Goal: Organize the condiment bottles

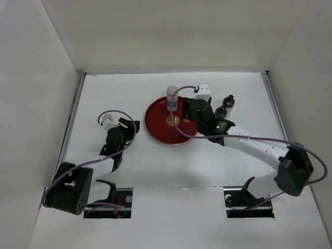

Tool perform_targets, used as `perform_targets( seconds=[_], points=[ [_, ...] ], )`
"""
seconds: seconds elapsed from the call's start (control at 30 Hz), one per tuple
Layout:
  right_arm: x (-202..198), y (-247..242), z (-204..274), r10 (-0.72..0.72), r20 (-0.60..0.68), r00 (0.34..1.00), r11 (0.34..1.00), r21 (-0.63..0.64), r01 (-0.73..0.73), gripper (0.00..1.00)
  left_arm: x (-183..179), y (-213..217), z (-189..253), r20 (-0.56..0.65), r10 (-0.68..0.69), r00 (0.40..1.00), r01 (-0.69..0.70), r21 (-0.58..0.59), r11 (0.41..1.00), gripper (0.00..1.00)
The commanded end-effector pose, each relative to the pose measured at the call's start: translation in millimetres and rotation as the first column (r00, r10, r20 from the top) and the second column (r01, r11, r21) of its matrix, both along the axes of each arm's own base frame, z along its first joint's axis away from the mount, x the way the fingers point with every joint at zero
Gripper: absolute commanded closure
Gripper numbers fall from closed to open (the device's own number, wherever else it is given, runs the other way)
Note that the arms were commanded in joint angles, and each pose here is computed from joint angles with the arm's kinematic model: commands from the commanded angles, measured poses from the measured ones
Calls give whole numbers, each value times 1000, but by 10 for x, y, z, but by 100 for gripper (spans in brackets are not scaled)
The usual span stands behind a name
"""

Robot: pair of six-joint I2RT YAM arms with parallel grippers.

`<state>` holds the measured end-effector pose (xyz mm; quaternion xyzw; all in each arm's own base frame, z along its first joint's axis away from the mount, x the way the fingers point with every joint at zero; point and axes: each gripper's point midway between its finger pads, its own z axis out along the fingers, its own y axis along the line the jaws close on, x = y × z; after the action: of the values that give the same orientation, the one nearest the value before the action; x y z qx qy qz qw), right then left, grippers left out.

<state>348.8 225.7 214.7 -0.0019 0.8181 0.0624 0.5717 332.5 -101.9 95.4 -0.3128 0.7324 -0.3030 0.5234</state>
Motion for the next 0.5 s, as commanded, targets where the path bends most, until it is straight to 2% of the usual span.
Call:
perform_targets(
  seconds=[0.0,0.23,0.47],
  points=[
    [231,674,372,128,112,985,983,118,-141,37,43,46,169,65,17,998,-15,-29,999,43],
    [642,1527,99,238,95,967,964,99,-247,35,32,98,157,62,30,998,-27,-42,999,43],
    [898,1830,-284,245,63,967,966,71,-250,30,24,79,201,80,22,997,-18,-45,999,43]
  ],
)
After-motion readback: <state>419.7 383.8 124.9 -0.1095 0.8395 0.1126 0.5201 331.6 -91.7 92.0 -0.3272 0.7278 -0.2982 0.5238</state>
